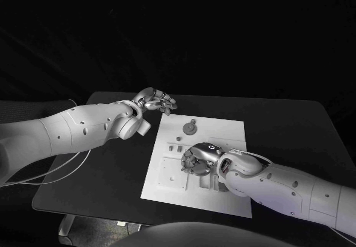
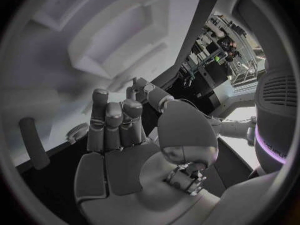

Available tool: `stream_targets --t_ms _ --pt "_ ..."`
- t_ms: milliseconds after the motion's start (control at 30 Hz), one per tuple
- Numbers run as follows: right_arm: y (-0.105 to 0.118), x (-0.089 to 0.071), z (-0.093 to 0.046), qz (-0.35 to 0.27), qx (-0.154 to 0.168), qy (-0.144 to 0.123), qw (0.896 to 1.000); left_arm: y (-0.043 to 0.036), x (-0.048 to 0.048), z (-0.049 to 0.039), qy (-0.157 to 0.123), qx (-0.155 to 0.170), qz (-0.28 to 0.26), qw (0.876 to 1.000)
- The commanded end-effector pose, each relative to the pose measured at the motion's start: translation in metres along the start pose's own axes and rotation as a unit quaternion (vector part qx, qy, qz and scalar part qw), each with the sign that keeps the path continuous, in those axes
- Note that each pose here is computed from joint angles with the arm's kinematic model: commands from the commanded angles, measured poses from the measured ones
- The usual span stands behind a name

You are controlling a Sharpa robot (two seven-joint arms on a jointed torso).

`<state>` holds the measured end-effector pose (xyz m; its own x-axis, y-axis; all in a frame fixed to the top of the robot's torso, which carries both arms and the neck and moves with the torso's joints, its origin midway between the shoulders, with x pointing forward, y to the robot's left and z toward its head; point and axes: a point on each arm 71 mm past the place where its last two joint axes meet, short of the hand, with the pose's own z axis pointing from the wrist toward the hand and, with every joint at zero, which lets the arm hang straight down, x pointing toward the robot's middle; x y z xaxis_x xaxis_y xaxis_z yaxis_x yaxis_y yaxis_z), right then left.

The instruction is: Assemble the parts on the task board

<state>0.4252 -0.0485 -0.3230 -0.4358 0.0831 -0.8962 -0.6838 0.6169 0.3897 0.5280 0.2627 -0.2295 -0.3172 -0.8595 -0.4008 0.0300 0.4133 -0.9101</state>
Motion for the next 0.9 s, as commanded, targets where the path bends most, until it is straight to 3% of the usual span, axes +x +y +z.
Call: stream_targets --t_ms 33,900 --pt "0.0030 0.0027 0.0003 -0.004 -0.009 0.009 1.000 -0.0022 0.0005 0.0005 0.001 0.005 0.001 1.000" --pt "0.0101 0.0048 0.0043 -0.003 -0.013 0.020 1.000 -0.0036 0.0006 0.0013 0.002 0.005 0.002 1.000"
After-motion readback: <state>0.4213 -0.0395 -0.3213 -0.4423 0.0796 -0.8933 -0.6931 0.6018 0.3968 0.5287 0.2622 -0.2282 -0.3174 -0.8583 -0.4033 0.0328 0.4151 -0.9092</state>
